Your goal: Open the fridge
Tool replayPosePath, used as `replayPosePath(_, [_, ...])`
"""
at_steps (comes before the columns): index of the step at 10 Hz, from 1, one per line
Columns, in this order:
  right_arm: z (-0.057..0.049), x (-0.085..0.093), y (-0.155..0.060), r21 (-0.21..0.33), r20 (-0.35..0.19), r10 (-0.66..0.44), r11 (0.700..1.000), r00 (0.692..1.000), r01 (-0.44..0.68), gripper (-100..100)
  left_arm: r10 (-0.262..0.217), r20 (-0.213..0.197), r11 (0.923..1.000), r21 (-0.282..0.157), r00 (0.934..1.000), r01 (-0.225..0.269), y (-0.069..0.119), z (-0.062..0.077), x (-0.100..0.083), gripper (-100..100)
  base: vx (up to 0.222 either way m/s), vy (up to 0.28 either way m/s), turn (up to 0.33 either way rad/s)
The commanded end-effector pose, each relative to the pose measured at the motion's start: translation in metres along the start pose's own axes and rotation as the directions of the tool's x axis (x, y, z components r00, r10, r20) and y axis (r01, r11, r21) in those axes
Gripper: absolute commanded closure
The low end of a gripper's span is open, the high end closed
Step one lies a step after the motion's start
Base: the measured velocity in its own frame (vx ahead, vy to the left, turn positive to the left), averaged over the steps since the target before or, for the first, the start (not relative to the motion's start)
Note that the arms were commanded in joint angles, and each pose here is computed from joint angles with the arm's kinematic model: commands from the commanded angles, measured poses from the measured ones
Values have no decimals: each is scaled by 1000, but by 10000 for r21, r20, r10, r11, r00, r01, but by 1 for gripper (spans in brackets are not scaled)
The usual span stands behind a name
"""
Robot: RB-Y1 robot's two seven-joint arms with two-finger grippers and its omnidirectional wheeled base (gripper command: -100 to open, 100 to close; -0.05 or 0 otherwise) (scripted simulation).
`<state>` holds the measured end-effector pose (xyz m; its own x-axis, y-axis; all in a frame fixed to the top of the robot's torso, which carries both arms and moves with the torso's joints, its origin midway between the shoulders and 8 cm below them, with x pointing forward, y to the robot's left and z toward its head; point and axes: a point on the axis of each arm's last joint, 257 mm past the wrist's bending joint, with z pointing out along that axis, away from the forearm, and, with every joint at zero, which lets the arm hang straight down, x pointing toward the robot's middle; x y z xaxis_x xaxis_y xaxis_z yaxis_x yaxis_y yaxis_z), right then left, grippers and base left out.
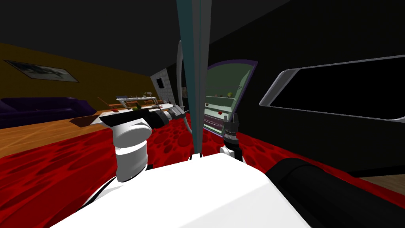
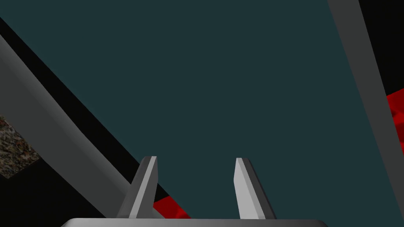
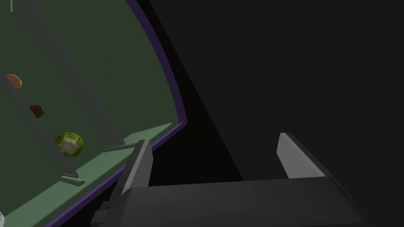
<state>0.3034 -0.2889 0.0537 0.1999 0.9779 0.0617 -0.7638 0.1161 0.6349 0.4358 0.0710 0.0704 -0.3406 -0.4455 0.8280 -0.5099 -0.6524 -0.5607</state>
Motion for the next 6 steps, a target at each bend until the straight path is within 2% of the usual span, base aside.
replayPosePath(1, [0,0,0,0,1,1,10000,10000,-1,0,117,-229,9996,-270,9997,-124,13,-8,12,-100,5,69,-2])
replayPosePath(4, [0,0,0,-1,2,3,10000,10000,-3,0,514,-736,9985,-150,9960,-527,18,-21,36,-100,0,6,-1])
replayPosePath(5, [0,0,0,-1,2,3,10000,10000,-3,0,417,-536,9991,-100,9977,-423,14,-19,29,-100,0,0,0])
replayPosePath(6, [0,0,0,-1,3,4,10000,10000,-4,0,424,-517,9991,-77,9978,-429,14,-19,29,-100,0,0,0])
